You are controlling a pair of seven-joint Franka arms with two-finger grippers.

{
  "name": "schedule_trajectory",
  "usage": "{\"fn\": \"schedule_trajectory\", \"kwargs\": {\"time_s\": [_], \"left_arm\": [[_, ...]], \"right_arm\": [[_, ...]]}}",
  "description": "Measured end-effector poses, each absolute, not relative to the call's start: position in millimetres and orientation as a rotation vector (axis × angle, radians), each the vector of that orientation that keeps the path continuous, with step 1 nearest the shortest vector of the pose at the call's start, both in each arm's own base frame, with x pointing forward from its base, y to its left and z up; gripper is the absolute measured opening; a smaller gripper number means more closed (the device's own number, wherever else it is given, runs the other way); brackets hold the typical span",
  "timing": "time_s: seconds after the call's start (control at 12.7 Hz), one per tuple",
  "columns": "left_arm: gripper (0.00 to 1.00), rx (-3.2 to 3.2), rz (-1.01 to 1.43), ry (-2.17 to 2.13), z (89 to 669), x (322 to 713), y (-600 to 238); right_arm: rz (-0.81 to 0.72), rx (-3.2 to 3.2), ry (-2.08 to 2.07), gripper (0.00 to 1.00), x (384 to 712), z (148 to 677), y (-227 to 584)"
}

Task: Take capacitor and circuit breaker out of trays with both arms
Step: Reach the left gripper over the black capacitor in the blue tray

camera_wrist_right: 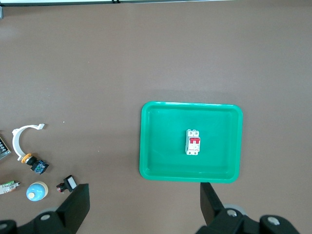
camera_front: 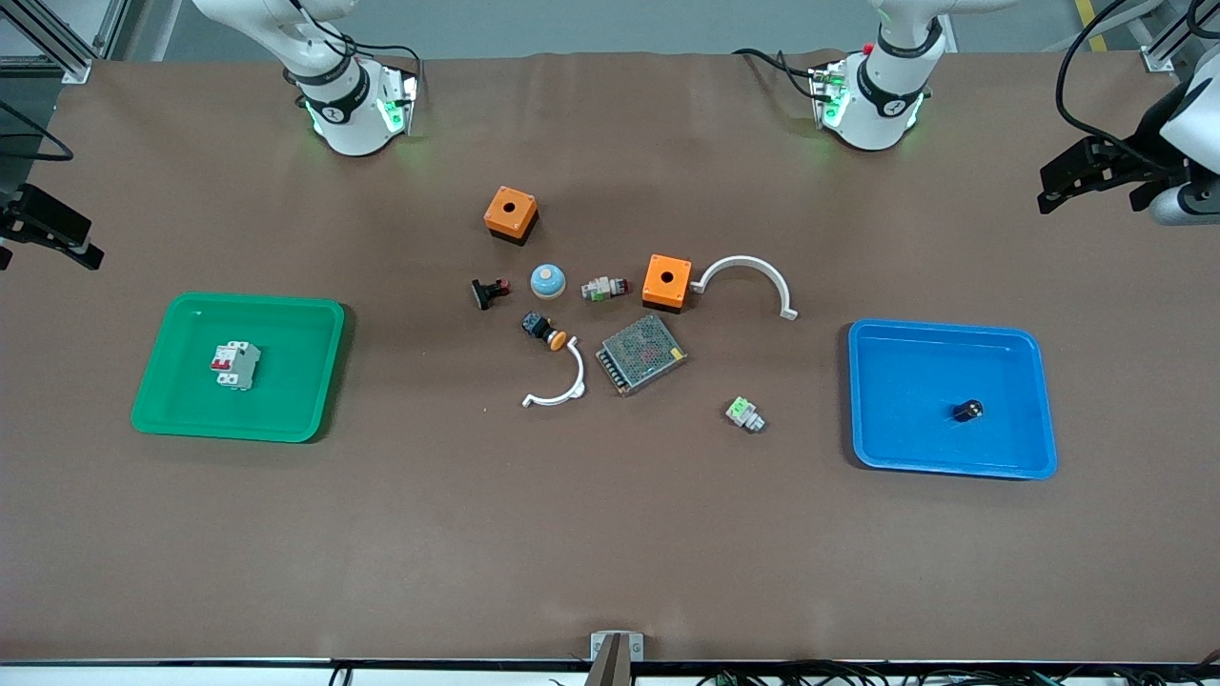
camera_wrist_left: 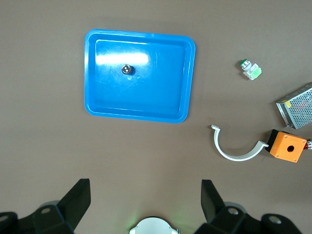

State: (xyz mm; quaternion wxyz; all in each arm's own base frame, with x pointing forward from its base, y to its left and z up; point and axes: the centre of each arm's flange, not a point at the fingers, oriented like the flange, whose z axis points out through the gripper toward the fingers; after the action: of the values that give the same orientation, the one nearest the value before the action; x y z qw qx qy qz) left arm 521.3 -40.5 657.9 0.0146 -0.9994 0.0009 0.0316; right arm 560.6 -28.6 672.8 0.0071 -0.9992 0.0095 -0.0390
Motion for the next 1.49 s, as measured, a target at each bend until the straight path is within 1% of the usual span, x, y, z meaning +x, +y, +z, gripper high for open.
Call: {"fn": "schedule_trajectory", "kwargs": {"time_s": [0.47,0.71,0.94,1.18,1.34,1.49], "left_arm": [[1.00,-3.111,0.097,0.001,657.5,522.6,-39.9],[1.00,-3.112,0.131,-0.002,643.1,536.5,-38.5],[1.00,-3.116,0.188,-0.059,588.7,573.9,-18.3],[1.00,-3.116,0.152,-0.133,508.9,609.0,14.9],[1.00,-3.117,0.128,-0.153,457.9,615.9,25.7],[1.00,-3.104,0.082,-0.148,410.3,613.6,31.5]], "right_arm": [[-0.122,-3.125,0.030,1.00,560.6,672.8,-28.6],[-0.123,-3.125,0.030,1.00,560.7,672.8,-28.6],[-0.123,-3.125,0.030,1.00,560.7,673.0,-28.8],[-0.124,-3.125,0.034,1.00,560.6,673.2,-30.0],[-0.108,-3.126,0.051,1.00,560.4,670.4,-36.0],[-0.058,-3.129,0.085,1.00,565.1,655.7,-47.7]]}}
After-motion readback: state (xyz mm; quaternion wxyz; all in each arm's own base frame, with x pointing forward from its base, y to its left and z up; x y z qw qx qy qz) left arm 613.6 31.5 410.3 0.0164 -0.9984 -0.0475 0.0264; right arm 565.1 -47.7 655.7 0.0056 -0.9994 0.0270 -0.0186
